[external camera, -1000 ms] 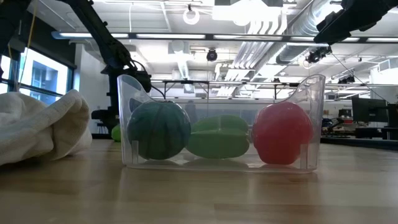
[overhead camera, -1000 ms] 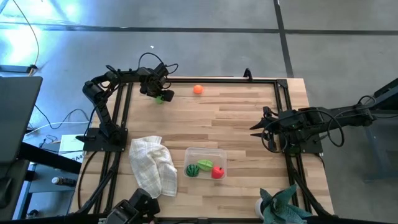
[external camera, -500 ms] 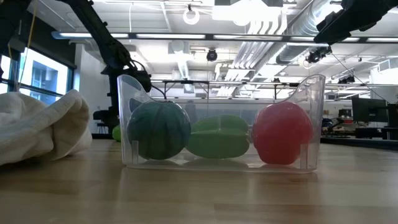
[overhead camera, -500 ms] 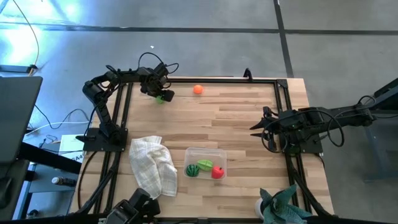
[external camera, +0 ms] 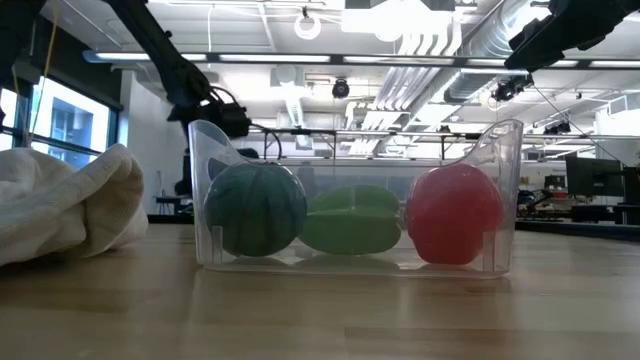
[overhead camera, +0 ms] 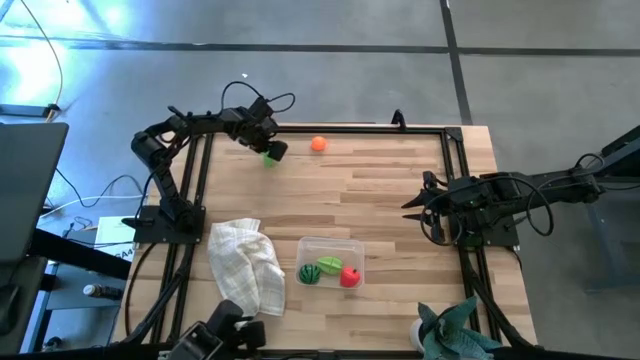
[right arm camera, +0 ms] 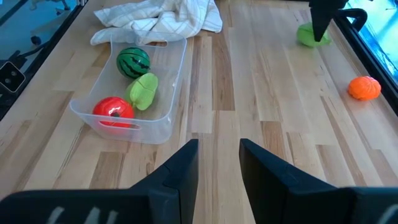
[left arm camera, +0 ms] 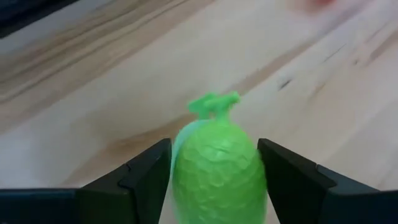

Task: Pick and placing Produce into tupperware
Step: Put the green melon into the transparent bin

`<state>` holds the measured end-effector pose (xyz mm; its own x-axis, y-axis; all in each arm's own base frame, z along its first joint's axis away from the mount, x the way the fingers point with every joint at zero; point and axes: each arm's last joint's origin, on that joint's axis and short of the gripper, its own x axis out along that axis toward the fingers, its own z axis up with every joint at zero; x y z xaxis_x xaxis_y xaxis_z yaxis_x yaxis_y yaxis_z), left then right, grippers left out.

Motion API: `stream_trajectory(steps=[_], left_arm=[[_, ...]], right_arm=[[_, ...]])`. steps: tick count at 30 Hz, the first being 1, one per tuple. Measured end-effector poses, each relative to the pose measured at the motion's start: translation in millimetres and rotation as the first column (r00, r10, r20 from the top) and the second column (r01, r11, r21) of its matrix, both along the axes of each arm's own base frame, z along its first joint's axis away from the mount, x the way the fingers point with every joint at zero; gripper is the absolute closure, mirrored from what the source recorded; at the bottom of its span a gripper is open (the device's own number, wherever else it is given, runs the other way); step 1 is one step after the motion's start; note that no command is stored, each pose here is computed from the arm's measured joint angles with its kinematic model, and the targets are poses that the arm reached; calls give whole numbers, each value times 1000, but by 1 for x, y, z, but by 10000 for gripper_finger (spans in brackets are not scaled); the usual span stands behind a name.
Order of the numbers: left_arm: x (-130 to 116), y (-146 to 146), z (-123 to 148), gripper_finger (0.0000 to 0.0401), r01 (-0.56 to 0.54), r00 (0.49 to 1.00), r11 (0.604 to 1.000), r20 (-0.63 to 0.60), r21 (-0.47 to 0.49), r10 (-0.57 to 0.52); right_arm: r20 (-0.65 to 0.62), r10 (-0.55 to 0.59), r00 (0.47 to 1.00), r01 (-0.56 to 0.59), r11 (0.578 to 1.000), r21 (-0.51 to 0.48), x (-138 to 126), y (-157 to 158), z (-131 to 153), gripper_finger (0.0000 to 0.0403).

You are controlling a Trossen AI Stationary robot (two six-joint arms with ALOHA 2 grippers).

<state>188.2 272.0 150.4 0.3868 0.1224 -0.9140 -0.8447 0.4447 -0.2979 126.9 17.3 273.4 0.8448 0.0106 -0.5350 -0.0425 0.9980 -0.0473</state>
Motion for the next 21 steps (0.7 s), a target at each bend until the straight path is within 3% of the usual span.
stream_trajectory(steps=[5, 21], left_arm=[[1, -1, 10, 172, 23, 999, 999, 40, 29, -24], [-2, -6, 12, 172, 77, 997, 997, 8, 19, -77]], right_arm=[[0, -1, 1000, 1, 1000, 0, 0, 0, 0, 297], [0, 0, 1000, 0, 1000, 0, 0, 0, 0, 297]])
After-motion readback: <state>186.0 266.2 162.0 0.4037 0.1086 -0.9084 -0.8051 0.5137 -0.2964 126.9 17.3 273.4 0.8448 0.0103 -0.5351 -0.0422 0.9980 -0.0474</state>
